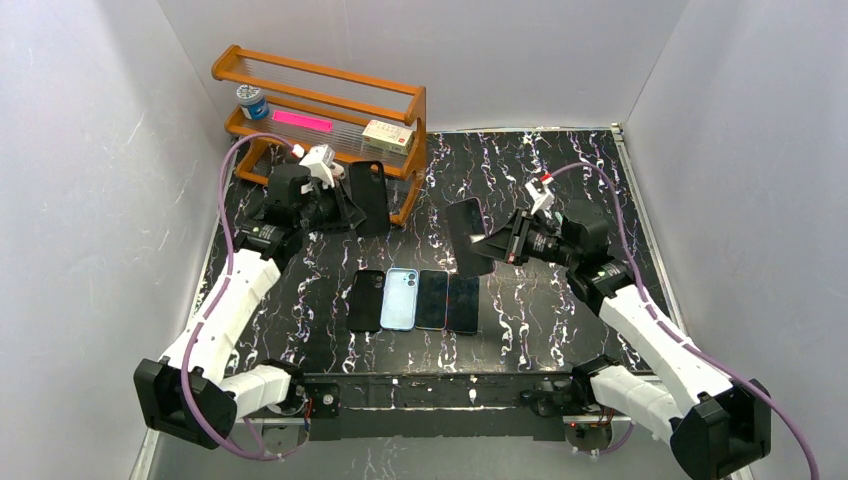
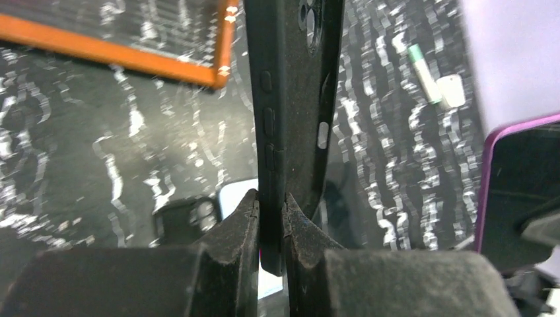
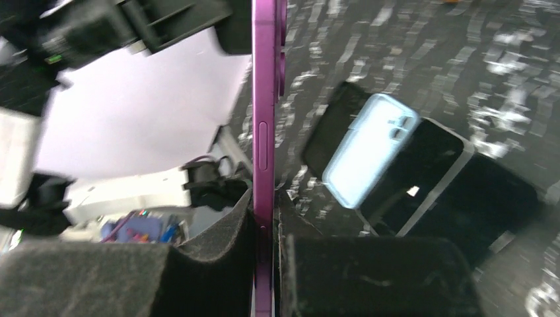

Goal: Take the phone out of the phone case
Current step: Remove the phone case from the phone, then place the phone case at the center of the board, then place the phone at the center of the board, then reset both arms

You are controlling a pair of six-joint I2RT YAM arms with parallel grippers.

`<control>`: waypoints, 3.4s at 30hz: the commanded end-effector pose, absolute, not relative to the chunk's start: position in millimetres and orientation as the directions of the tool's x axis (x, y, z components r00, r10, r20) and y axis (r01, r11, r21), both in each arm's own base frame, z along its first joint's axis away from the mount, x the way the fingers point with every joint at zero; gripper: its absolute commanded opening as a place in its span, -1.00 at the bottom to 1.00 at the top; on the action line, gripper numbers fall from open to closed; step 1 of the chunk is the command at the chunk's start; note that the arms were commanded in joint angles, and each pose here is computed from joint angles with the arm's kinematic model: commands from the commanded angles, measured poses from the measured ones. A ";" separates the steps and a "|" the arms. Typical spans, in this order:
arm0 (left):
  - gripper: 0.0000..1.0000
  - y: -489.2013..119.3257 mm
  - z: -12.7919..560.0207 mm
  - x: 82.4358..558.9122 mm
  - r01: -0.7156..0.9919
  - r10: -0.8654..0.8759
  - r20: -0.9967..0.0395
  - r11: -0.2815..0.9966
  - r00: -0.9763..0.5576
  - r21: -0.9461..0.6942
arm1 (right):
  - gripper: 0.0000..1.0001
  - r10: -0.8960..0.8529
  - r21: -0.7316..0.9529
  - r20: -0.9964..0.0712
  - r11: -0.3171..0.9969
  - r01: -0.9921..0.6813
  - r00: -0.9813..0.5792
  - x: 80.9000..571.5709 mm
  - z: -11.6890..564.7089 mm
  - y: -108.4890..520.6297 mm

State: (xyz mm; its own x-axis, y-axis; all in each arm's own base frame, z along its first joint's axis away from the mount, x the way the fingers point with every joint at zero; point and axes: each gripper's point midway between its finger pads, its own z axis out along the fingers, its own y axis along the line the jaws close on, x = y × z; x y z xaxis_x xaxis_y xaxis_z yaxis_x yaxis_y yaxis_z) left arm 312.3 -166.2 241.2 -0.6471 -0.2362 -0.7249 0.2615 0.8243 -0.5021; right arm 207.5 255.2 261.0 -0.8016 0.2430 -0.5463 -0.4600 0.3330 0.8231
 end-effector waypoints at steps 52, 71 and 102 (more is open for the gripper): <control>-0.07 -47.1 53.2 180.1 -0.043 -0.043 0.008 0.999 -0.999 -0.014 | -0.18 0.268 0.658 -0.218 0.751 0.061 -0.939 174.9 26.6 176.1; 0.96 -49.3 43.3 204.0 -0.158 -0.158 -0.016 0.987 -0.987 0.019 | 0.97 0.346 0.483 -0.222 0.851 0.205 -0.912 180.8 19.3 143.4; 0.96 -109.0 41.5 231.6 -0.123 -0.200 -0.184 0.925 -0.962 -0.359 | 0.97 0.313 0.544 -0.452 0.839 0.019 -0.835 224.5 81.1 155.4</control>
